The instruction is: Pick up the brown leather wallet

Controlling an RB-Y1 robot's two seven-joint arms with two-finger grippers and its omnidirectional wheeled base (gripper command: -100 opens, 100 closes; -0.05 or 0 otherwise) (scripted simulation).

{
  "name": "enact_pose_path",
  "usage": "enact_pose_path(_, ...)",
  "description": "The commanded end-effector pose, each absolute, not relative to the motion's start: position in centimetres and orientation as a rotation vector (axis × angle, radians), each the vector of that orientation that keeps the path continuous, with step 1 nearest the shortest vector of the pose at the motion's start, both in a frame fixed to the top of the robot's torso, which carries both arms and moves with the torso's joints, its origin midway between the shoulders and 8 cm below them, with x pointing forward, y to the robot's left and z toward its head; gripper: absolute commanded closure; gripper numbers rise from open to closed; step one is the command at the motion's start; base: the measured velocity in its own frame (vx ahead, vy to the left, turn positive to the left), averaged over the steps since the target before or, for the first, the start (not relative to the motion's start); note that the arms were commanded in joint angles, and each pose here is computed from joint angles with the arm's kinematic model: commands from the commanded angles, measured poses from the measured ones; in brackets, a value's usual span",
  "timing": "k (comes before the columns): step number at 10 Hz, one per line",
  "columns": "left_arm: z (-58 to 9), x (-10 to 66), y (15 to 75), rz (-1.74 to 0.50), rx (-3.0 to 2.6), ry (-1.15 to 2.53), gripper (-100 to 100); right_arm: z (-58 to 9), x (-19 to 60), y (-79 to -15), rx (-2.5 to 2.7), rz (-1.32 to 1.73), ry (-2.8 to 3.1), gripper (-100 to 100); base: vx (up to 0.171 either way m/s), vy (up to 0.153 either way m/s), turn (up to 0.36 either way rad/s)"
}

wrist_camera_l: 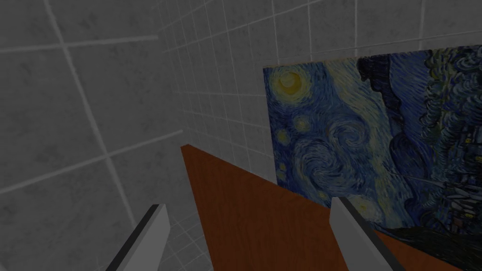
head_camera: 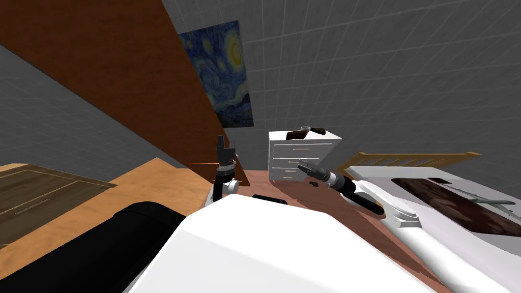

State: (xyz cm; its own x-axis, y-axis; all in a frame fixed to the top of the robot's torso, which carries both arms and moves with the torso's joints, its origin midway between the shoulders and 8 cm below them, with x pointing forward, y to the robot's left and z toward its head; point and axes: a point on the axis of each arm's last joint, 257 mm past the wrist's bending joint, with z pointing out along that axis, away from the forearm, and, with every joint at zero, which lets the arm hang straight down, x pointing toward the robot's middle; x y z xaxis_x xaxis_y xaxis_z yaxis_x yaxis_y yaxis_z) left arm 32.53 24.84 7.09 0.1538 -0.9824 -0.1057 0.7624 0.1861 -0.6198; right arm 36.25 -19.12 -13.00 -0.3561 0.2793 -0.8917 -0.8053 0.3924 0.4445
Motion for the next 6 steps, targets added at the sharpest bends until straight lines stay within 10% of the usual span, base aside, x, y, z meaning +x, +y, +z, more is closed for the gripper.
enact_pose_path(1,7.1,32.5,24.8,-1.321,-0.481,0.556,0,-14.4,36.2,-20.0,-0.59,1.179,1.596,-100,-0.056,-0.032,0.297)
enact_pose_path(6,7.1,32.5,24.8,-1.321,-0.481,0.556,0,-16.7,36.8,-23.8,-0.79,1.04,1.734,-100,-0.038,-0.013,0.173)
